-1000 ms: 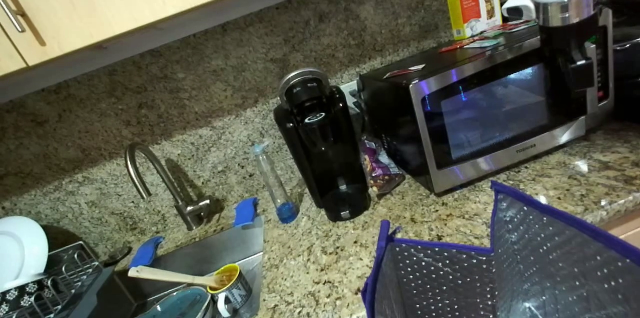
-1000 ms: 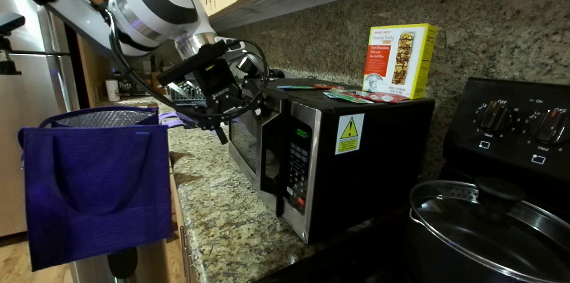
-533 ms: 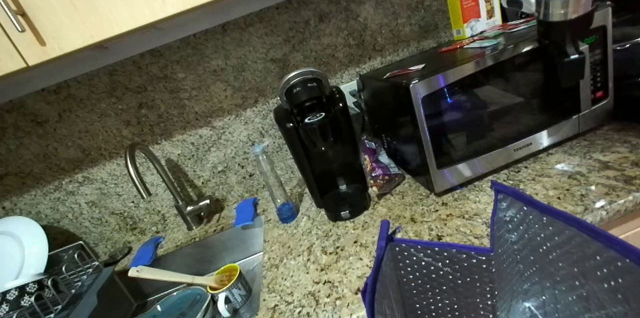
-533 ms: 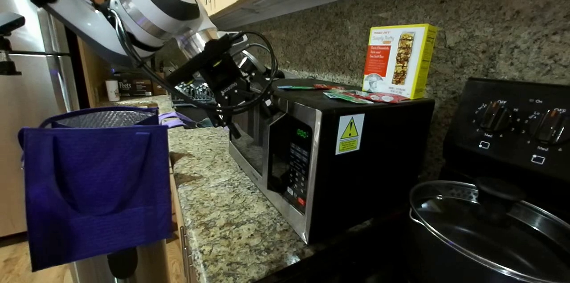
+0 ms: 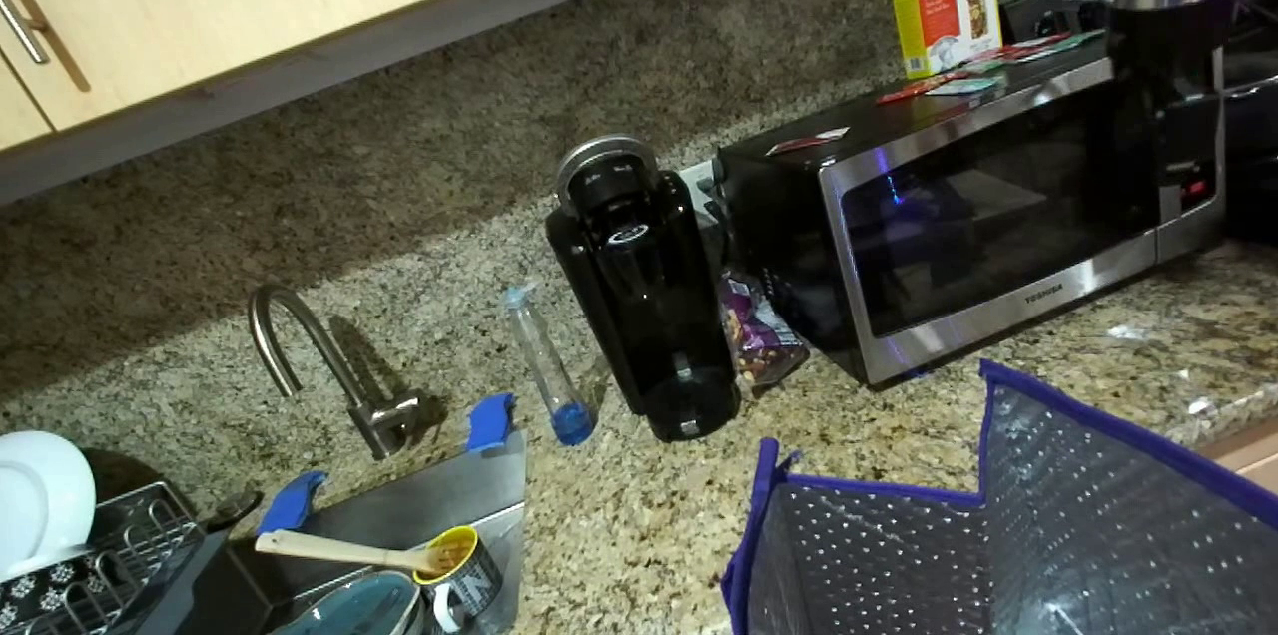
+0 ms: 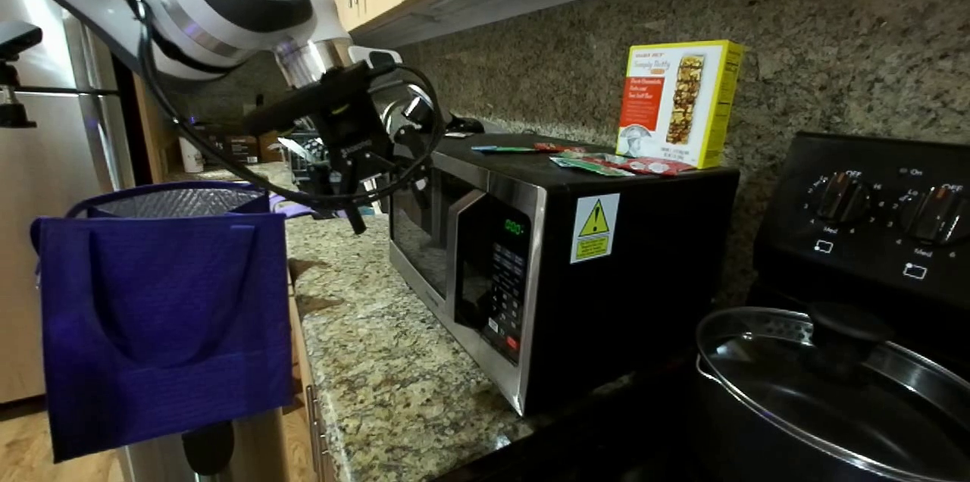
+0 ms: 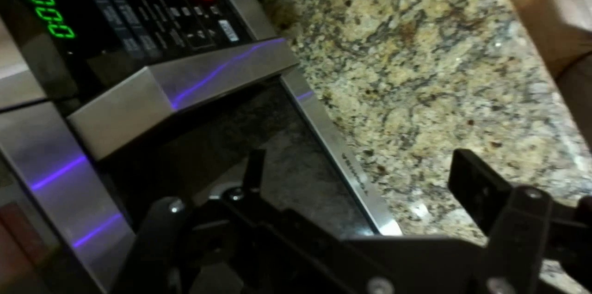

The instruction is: Pick up one sachet from the top of the microwave and put it in the blue bag then close the microwave door

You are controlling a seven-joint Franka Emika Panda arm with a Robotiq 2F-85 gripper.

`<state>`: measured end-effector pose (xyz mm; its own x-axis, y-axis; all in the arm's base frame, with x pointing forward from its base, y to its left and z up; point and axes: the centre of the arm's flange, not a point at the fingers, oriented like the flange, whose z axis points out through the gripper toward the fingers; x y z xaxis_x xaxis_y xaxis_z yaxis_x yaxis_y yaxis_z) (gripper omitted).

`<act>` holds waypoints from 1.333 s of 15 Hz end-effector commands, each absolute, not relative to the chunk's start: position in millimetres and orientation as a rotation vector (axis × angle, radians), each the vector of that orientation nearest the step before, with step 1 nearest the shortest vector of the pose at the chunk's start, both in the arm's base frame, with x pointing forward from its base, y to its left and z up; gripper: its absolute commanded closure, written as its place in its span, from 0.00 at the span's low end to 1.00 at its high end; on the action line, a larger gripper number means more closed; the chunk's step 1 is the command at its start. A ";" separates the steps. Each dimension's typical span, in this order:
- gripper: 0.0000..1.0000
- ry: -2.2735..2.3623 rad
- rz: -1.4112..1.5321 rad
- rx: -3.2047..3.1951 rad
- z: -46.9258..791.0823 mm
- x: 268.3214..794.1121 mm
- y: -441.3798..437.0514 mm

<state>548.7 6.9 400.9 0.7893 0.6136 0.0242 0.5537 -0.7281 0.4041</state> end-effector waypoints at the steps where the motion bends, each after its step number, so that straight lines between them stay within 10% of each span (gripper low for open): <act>1: 0.00 0.870 0.178 2.718 451.0 489.2 16.9; 20: 0.00 0.560 -0.093 3.089 508.6 437.0 60.1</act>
